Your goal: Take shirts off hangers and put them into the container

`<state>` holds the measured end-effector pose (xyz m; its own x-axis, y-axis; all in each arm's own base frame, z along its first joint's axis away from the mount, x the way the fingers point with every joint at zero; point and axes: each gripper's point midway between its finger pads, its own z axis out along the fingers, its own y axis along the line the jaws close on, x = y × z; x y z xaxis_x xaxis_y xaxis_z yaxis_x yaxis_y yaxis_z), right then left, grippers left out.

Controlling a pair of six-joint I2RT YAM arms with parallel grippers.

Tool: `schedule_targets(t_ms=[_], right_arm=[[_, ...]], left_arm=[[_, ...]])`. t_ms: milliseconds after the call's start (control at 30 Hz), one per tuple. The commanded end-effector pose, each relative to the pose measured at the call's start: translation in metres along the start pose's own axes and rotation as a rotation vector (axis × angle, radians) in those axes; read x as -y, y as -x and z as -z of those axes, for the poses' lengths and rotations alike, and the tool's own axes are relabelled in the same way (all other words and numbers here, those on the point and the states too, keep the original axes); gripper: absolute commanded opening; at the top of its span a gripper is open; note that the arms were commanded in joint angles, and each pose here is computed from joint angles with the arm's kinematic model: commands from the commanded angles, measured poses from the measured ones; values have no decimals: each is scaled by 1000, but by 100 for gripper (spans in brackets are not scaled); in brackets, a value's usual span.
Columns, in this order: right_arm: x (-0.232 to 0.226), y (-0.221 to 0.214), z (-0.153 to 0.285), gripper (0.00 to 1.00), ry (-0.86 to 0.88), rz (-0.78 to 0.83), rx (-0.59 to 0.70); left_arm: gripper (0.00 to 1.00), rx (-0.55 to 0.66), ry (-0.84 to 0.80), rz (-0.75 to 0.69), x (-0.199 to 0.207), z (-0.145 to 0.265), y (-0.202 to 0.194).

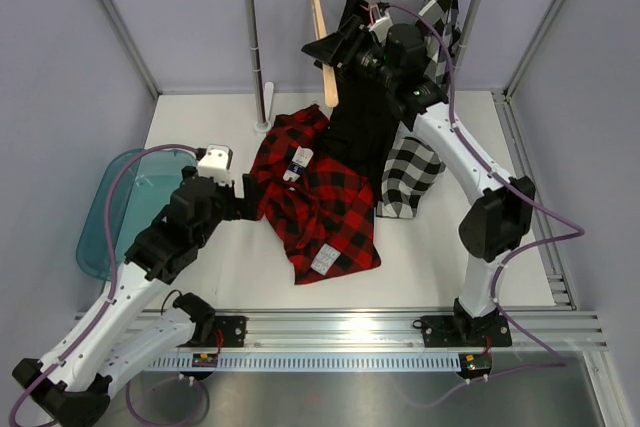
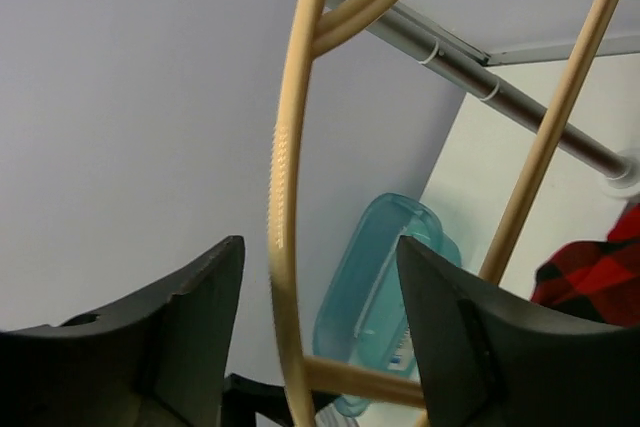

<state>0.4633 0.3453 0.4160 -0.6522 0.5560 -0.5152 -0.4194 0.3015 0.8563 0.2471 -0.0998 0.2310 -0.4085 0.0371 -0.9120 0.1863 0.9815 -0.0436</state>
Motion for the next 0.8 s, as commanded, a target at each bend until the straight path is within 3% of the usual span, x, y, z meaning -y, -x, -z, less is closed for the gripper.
schedule_targets(t_ms=[0, 233, 467, 533, 567, 600, 767], right_arm=[[-47, 17, 39, 77, 33, 148, 46], [-39, 6, 95, 99, -113, 341, 37], [-23, -11, 199, 99, -335, 500, 82], [3, -20, 224, 100, -435, 532, 84], [-8, -21, 245, 99, -422, 553, 121], [11, -30, 255, 99, -470, 554, 109], [24, -58, 315, 100, -515, 580, 128]], left_arm=[[99, 37, -41, -10, 7, -3, 9], [99, 51, -111, -8, 21, -5, 13], [99, -42, -157, 67, 42, -18, 18], [99, -73, -180, 103, 54, -27, 18], [99, -63, -191, 120, 58, -31, 22], [99, -67, -191, 145, 62, -36, 23], [99, -68, -167, 164, 80, -78, 27]])
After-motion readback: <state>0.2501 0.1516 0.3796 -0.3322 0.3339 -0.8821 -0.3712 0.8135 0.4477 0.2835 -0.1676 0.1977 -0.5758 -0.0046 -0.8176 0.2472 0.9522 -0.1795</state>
